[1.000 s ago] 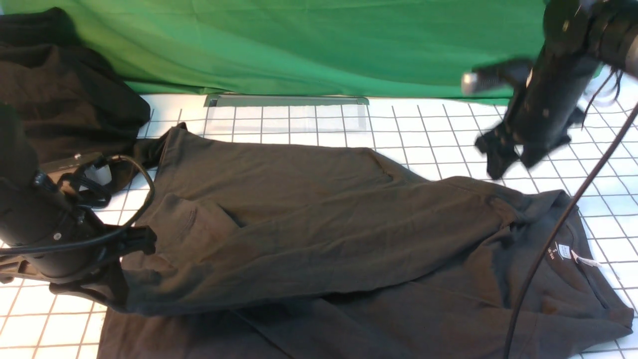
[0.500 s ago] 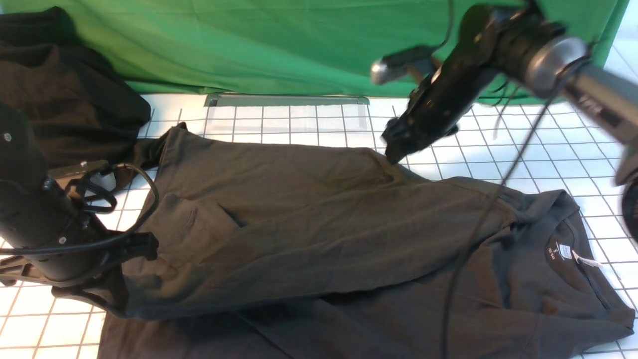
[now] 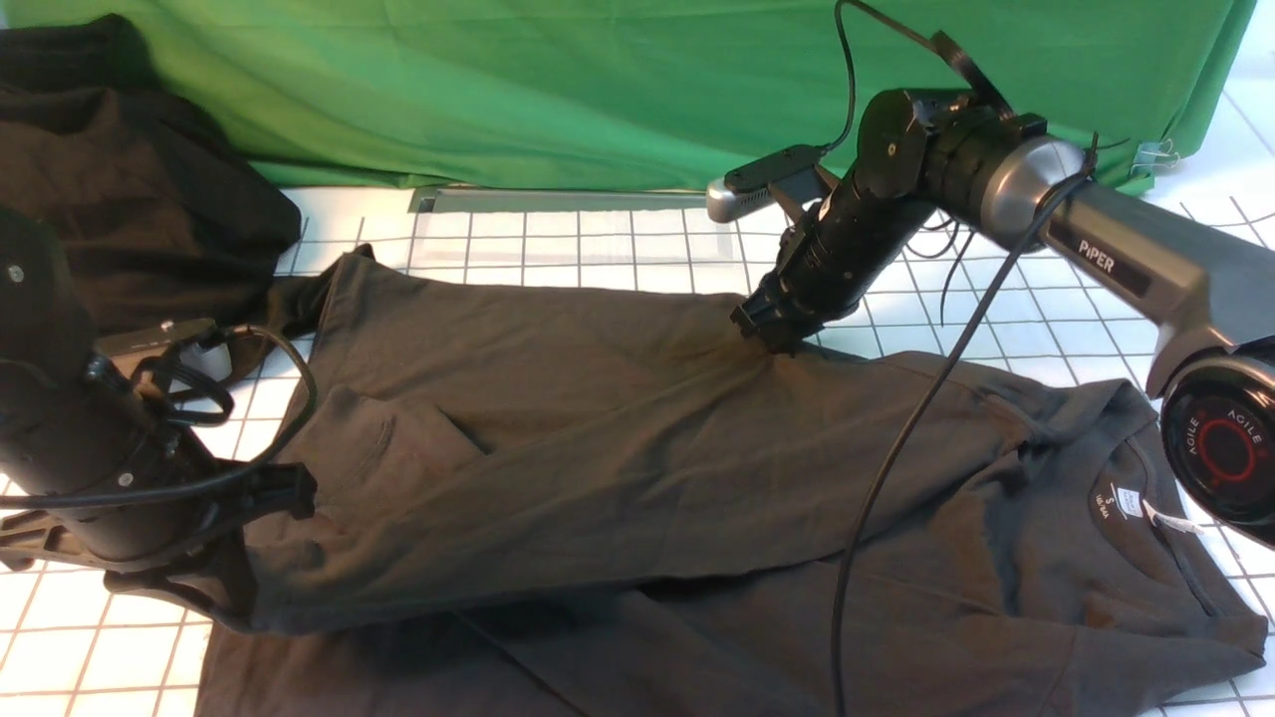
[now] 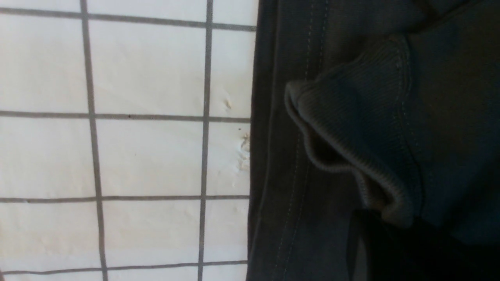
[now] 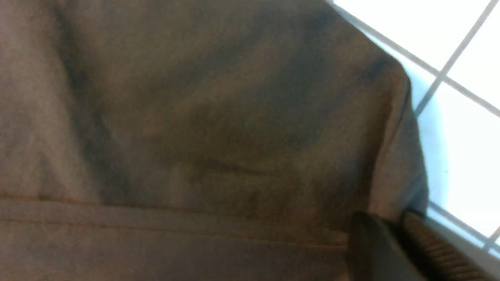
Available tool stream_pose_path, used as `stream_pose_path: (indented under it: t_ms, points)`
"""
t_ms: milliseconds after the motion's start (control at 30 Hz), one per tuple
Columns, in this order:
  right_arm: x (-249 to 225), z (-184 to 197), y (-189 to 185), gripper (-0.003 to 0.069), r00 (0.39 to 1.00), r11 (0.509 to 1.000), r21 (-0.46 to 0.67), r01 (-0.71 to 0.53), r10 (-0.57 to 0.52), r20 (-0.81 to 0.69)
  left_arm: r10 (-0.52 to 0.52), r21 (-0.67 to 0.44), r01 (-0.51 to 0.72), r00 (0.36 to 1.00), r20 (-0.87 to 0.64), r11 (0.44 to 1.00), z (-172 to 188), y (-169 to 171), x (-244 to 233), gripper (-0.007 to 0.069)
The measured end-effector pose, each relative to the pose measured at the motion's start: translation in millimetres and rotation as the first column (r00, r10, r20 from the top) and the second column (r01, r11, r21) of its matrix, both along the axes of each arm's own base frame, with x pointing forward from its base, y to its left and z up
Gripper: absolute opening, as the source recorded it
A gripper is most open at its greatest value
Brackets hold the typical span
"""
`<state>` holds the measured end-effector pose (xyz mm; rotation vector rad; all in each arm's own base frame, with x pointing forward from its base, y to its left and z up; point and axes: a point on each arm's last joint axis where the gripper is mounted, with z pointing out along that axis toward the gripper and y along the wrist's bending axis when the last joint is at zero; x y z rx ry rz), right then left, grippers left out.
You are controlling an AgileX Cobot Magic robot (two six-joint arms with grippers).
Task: Fold a long-sleeved shirt over a white checkered tablecloth.
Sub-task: 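Fold the left side of the dark shirt inward over its body with the left gripper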
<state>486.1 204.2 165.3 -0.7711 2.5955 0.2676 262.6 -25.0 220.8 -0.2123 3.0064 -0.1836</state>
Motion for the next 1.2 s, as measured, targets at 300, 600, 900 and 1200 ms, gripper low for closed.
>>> stream_pose_path:
  t_ms: [300,600,900,1200]
  points:
    - [14,17,-11,0.0029,0.994,1.000,-0.014,0.018,-0.016,0.110,0.010,-0.009,-0.010,1.000,0.019,1.000,0,-1,2,0.0022]
    - [21,20,-19,0.0080,0.986,0.999,-0.006,0.036,-0.035,0.161,0.023,-0.023,-0.023,0.999,0.029,0.999,-10,-2,-2,0.0034]
    - [18,23,-25,0.0274,0.992,0.999,-0.037,0.029,-0.024,0.121,0.009,0.003,-0.009,0.998,0.059,1.000,-15,1,-2,0.0332]
    - [-18,114,-55,0.0120,0.998,0.998,-0.058,0.033,-0.030,0.054,-0.017,0.054,0.010,0.993,0.120,0.998,11,4,15,0.0570]
